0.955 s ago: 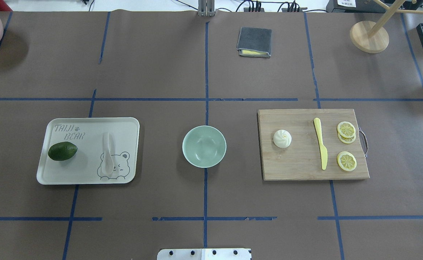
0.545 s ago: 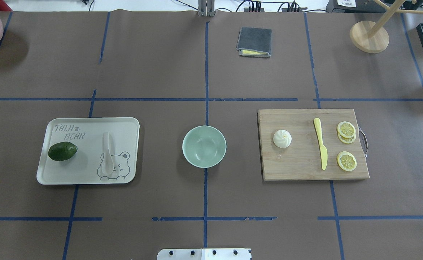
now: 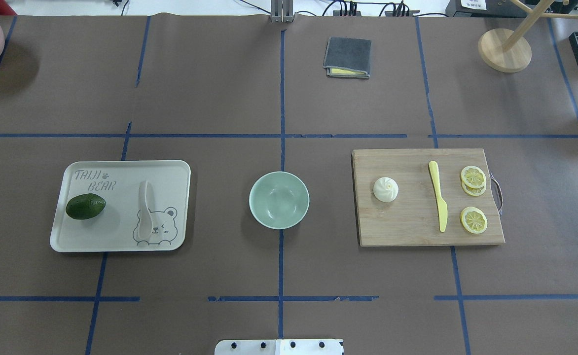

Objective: Put spoon and bun in bowl

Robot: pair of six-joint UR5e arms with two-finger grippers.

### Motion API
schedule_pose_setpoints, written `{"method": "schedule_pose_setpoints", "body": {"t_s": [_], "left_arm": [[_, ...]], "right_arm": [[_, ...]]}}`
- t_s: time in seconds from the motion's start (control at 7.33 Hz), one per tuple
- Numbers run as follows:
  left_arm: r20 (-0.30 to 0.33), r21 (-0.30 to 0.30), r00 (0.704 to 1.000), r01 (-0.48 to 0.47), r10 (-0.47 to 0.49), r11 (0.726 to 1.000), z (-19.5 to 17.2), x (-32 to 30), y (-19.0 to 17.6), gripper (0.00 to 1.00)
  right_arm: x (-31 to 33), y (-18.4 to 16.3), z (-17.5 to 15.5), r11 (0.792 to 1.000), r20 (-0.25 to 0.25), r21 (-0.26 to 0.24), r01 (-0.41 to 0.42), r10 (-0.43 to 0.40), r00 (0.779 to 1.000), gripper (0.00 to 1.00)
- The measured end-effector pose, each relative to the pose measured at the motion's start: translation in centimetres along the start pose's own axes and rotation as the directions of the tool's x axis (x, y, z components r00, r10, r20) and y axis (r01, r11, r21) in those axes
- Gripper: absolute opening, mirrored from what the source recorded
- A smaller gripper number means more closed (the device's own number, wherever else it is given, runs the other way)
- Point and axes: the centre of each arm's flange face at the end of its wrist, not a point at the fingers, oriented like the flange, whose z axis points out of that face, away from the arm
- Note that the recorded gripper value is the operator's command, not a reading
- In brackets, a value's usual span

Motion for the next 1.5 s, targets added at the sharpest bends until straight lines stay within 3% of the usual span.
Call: {"method": "schedule_pose_setpoints", "body": {"t_s": [0.27, 0.41, 0.68, 0.95, 1.09, 1.36, 1.5], "left_arm": [[0.083, 0.152, 0.986, -0.156, 0.145, 0.976, -1.6, 2.0, -4.0, 1.00], [0.088, 0.226, 0.986, -0.160, 0.143, 0.961, -1.9, 3.5, -5.4, 1.00], [-0.040, 0.316, 0.999, 0.033, -0.022, 0.948, 0.4, 9.0, -8.2, 1.00], [-0.200, 0.278, 0.955, 0.268, -0.217, 0.922, 3.6, 14.9, -10.3, 1.00], [-0.223, 0.279, 0.943, 0.306, -0.248, 0.910, 4.8, 19.0, -11.6, 1.00], [-0.167, 0.301, 0.951, 0.301, -0.261, 0.905, 9.8, 30.3, -12.5, 1.00], [-0.165, 0.253, 0.933, 0.353, -0.319, 0.901, 12.0, 34.7, -12.5, 1.00]], "right_arm": [[-0.1, -0.3, -0.1, 1.000, -0.002, 0.010, -0.007, 0.007, 1.000, 1.00], [0.0, -0.3, 0.0, 1.000, -0.002, 0.010, -0.009, 0.009, 1.000, 1.00], [0.0, -0.2, 0.1, 1.000, 0.002, 0.010, -0.011, 0.011, 1.000, 1.00], [-0.1, -0.1, 0.2, 1.000, 0.028, 0.013, -0.013, 0.012, 1.000, 1.00], [-0.2, -0.1, 0.1, 1.000, 0.036, 0.015, -0.013, 0.012, 0.999, 1.00], [-0.5, -0.1, -0.1, 1.000, 0.039, 0.021, -0.009, 0.009, 0.999, 1.00], [-0.5, -0.2, -0.2, 1.000, 0.039, 0.022, -0.008, 0.007, 0.999, 1.00]]}}
